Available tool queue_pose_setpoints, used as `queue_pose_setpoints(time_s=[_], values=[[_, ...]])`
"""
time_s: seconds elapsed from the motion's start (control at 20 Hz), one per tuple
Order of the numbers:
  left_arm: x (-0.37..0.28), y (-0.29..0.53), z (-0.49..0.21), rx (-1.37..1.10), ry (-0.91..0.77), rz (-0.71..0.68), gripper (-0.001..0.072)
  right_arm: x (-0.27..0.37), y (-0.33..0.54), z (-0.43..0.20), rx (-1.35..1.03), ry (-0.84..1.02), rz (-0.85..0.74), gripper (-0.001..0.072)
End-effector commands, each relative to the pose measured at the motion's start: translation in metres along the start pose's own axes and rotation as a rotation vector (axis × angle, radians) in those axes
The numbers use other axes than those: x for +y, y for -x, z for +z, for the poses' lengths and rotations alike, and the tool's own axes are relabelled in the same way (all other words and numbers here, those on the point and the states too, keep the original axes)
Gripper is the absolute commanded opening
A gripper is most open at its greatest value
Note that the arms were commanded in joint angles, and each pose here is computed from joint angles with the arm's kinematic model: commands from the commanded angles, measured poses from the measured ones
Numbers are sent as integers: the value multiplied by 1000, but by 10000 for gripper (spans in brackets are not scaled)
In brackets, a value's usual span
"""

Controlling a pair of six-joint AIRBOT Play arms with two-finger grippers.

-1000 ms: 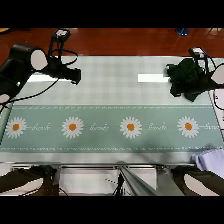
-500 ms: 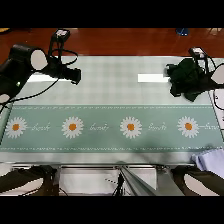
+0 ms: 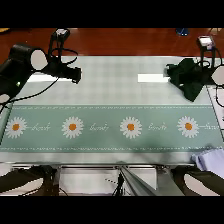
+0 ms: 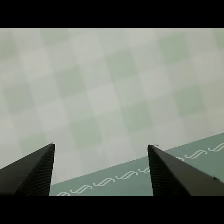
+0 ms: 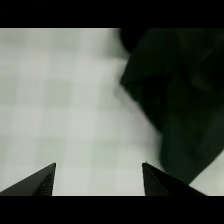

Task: Fold the shirts.

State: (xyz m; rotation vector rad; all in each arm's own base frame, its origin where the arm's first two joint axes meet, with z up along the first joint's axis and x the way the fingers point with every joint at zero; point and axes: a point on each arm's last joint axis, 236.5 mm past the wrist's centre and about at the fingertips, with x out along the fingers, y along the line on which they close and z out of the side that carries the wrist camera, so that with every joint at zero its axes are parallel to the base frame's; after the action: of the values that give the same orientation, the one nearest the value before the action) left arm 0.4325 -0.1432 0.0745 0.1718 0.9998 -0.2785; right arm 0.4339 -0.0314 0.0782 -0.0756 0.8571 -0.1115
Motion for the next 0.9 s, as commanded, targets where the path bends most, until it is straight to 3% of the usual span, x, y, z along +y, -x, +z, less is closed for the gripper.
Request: queue_pose_setpoints(time_s=[0.0, 0.25, 0.85], values=[[0, 0, 4, -17, 0, 1, 705, -68, -5, 52, -231, -136, -152, 602], [0, 0, 4, -16, 0, 0, 705, -138, -53, 55, -210, -314, -205, 603], [0, 0, 1, -5, 0, 0, 704, -105, -189, -18, 2, -341, -86, 603]])
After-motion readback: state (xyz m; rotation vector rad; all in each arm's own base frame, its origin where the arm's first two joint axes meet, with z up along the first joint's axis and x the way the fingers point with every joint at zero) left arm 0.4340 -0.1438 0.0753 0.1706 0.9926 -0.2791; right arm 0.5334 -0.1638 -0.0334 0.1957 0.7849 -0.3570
